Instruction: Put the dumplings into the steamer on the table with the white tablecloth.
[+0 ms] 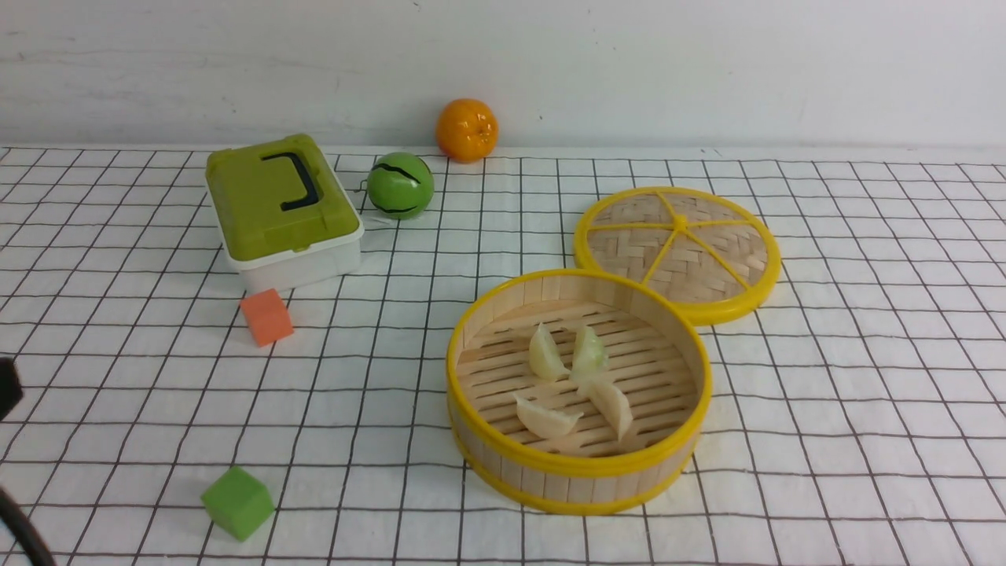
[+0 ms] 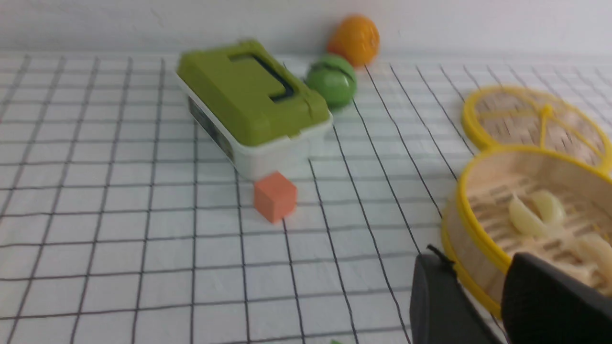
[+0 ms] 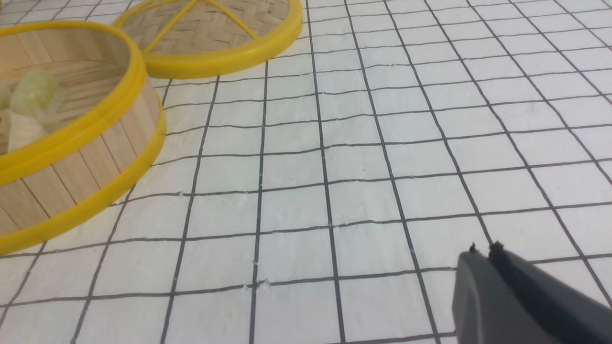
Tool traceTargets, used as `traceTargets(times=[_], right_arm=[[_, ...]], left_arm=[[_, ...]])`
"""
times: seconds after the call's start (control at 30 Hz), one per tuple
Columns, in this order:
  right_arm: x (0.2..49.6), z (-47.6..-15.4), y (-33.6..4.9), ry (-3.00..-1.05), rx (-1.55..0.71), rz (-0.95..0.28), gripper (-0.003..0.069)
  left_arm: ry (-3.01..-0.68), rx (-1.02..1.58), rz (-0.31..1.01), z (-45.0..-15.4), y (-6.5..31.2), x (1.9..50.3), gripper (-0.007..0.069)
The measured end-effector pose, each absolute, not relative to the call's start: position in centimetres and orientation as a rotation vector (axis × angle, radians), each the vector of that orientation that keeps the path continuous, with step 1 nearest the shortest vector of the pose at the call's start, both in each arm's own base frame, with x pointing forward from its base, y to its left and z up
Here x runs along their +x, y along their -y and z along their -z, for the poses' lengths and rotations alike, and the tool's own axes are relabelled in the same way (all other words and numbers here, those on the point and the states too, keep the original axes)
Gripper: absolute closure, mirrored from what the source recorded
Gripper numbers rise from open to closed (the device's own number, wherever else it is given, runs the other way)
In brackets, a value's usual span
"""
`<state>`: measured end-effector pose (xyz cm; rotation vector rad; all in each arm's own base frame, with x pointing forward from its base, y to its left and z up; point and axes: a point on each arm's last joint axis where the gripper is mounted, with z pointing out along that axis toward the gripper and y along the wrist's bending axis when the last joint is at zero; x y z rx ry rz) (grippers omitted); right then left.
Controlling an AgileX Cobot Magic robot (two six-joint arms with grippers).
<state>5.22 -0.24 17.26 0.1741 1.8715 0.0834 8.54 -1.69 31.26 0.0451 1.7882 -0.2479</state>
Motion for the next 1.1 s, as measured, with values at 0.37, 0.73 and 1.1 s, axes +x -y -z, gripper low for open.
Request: traceTargets(times=[0.37,0.73,1.1], right_arm=[[5.2,-17.3,0.2,-1.872,0.174,-0.083,0.0627],[5.2,-17.3,0.2,-1.872,0.174,-0.083,0.0608],[5.2,-17.3,0.2,-1.872,0.174,-0.083,0.0593]], left_arm=[[-1.551,-0.267,0.279,-22.4,0.0,5.8,0.0638],[-1.706,-0.338,0.207,-18.3,-0.4,5.6,0.0638],[-1.834,-0.221,0.109,-17.3,-0.2,5.4,0.0638]])
